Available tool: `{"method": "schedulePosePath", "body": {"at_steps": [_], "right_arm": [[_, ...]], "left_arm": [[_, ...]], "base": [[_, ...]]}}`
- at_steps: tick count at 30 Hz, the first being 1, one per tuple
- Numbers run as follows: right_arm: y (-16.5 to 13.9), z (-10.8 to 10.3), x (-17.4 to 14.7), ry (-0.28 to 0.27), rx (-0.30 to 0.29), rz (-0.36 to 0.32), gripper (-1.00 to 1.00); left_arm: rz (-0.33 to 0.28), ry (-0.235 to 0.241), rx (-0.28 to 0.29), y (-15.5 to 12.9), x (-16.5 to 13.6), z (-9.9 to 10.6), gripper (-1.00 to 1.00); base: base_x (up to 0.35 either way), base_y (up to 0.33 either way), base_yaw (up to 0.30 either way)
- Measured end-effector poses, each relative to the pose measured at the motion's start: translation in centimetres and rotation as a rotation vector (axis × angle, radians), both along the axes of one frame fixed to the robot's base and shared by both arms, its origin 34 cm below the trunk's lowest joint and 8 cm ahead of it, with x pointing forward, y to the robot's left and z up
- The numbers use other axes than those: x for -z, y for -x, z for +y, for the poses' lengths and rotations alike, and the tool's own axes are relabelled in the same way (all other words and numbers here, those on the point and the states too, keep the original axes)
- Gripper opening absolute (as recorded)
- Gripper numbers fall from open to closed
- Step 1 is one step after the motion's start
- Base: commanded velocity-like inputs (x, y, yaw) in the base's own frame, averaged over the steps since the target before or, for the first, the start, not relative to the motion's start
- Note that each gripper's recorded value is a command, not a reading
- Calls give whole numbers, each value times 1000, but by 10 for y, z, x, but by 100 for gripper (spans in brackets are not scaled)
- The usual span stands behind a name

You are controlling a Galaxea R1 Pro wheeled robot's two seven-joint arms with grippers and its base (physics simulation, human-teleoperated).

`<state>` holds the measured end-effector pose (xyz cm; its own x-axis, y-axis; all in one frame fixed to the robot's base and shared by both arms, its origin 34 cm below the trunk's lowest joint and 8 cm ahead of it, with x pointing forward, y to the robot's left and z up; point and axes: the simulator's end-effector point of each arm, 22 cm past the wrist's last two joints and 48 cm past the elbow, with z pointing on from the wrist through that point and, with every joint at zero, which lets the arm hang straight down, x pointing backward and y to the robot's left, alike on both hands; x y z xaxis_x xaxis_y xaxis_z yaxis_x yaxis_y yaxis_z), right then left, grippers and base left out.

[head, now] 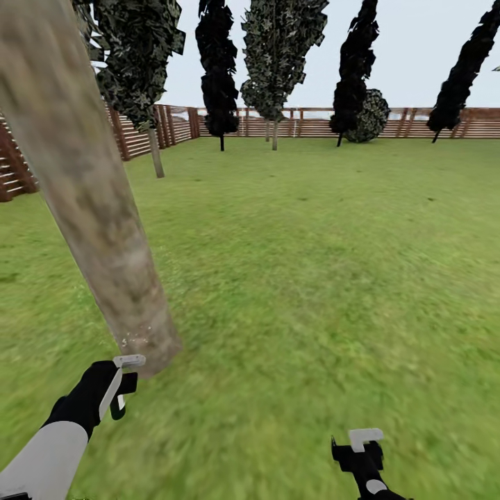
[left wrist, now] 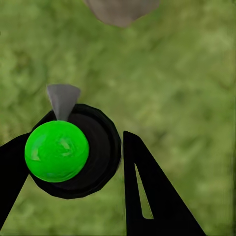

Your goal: In the garden, pick up the pesticide atomizer on the floor and spray pesticide onto both trees until each tree trunk is fully covered.

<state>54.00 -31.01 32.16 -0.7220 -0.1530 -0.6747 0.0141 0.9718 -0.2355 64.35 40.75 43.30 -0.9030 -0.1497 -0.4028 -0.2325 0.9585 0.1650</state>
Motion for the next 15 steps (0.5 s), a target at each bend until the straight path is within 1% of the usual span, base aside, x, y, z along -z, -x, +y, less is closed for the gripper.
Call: {"method": "schedulePosePath", "body": {"at_steps": [10, 13, 15], "right_arm": [[0, 1, 0, -1, -1, 0, 100], [0, 0, 0, 0, 0, 1, 100], [0, 0, 0, 0, 0, 1, 100]], "left_arm": [[0, 0, 0, 0, 0, 0, -100], [-6, -3, -3, -2, -2, 3, -100], [-19, 7, 6, -9, -7, -3, -100]], "base": [[181, -259, 276], [54, -46, 276], [3, -2, 276]]}}
